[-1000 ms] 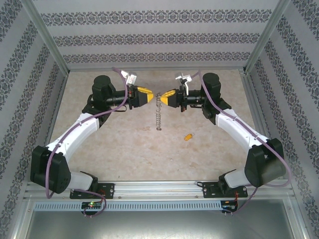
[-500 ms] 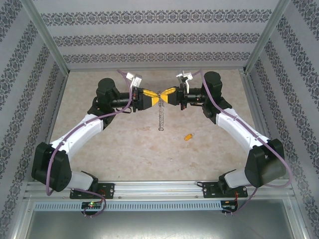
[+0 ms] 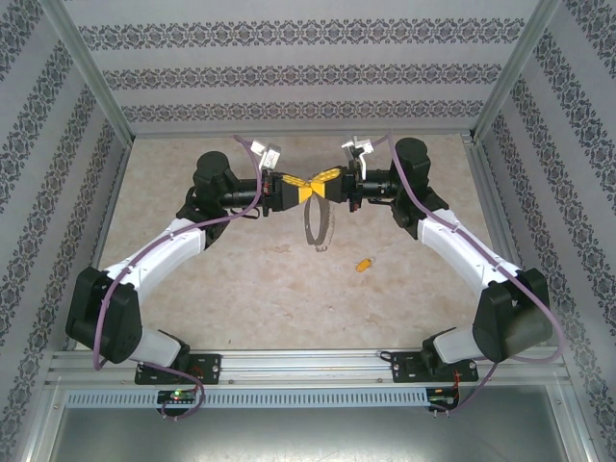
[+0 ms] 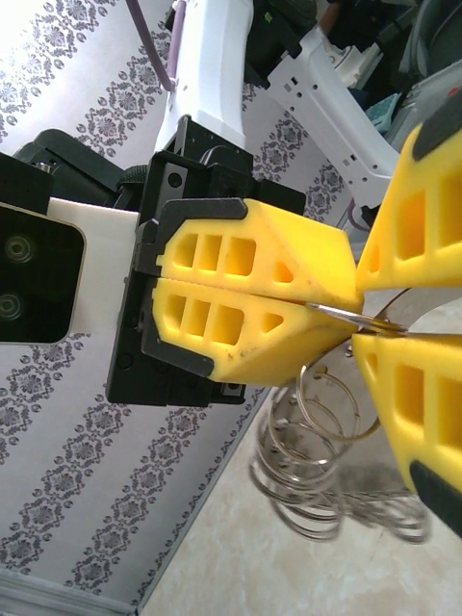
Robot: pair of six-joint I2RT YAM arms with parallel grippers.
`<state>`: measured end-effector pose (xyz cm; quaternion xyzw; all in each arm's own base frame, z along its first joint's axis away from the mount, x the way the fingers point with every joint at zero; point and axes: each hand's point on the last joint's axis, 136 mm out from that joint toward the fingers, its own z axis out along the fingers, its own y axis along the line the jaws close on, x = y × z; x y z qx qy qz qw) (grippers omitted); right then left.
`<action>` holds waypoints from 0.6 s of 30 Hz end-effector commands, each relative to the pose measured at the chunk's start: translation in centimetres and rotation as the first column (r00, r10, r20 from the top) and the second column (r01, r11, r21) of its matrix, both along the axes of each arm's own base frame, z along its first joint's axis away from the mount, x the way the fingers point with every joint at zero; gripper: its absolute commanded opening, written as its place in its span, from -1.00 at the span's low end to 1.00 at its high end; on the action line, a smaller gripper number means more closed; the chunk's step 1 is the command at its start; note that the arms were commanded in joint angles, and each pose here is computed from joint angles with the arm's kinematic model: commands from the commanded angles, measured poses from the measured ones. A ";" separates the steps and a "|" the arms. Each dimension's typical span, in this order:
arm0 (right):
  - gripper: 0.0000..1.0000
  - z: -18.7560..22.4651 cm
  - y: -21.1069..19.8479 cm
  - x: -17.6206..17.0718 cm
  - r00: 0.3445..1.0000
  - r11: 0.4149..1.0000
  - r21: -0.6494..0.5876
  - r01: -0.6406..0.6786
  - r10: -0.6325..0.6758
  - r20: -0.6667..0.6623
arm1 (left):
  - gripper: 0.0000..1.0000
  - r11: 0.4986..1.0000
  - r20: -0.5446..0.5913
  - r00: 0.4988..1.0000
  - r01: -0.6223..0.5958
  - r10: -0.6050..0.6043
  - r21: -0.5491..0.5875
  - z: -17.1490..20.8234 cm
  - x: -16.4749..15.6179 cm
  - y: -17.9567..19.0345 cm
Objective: Put the keys on the keyring
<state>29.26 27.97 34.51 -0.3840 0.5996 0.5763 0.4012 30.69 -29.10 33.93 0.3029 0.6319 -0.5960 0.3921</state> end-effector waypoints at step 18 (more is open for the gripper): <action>-0.05 0.2 -4.9 1.1 0.969 0.972 -0.007 0.236 -0.236 -0.075 | -1.00 0.867 0.194 0.978 -0.162 0.077 0.472 -3.9 -0.4 1.4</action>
